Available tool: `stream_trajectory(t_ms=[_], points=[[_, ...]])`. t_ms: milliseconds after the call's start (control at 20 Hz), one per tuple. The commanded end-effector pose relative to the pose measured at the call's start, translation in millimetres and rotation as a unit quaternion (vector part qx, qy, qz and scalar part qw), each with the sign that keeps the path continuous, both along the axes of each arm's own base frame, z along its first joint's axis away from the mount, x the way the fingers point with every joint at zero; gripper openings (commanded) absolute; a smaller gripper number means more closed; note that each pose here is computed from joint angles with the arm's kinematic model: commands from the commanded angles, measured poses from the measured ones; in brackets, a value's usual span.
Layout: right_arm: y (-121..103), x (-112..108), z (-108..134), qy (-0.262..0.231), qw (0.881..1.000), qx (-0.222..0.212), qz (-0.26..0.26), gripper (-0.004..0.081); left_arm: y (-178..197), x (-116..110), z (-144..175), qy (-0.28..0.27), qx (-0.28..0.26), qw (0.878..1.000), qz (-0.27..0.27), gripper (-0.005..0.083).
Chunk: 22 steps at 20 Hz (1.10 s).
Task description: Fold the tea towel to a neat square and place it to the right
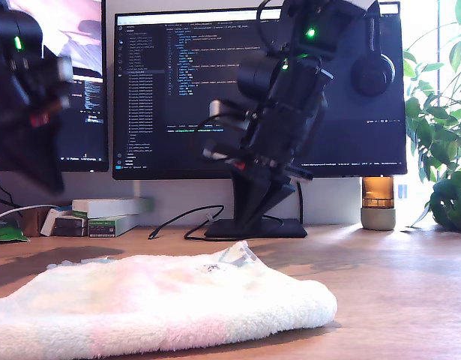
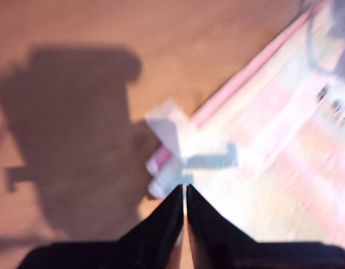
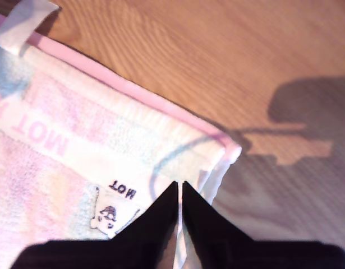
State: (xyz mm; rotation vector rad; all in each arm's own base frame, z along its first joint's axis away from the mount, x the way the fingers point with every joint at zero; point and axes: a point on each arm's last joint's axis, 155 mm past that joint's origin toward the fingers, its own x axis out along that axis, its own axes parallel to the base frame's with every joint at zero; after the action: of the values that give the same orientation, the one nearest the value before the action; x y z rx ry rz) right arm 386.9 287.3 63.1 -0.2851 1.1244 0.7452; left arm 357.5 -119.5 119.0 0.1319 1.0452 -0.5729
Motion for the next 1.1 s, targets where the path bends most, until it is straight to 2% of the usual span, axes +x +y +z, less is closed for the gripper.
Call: stream_trajectory(t_ms=[0, 350, 650, 800, 1050], points=[[-2, 7, 37, -0.043, 0.999, 0.016, 0.0, -0.0011, 1, -3, 23, -0.043, -0.005, 0.999, -0.005, -0.0021], [-6, 16, 100, -0.129, 0.99, 0.053, 0.007, -0.0011, 2, -26, 50, -0.149, -0.02, 0.988, -0.024, -0.0021], [-12, 12, 139, -0.195, 0.977, 0.089, 0.005, -0.0011, -7, -55, 65, -0.226, -0.053, 0.971, -0.056, -0.0021], [-19, 1, 142, -0.217, 0.971, 0.101, 0.005, -0.0011, -12, -72, 78, -0.265, -0.064, 0.958, -0.087, -0.0021], [-31, -26, 137, -0.259, 0.956, 0.134, 0.009, -0.0011, -12, -99, 82, -0.286, -0.073, 0.95, -0.1, -0.0021]])
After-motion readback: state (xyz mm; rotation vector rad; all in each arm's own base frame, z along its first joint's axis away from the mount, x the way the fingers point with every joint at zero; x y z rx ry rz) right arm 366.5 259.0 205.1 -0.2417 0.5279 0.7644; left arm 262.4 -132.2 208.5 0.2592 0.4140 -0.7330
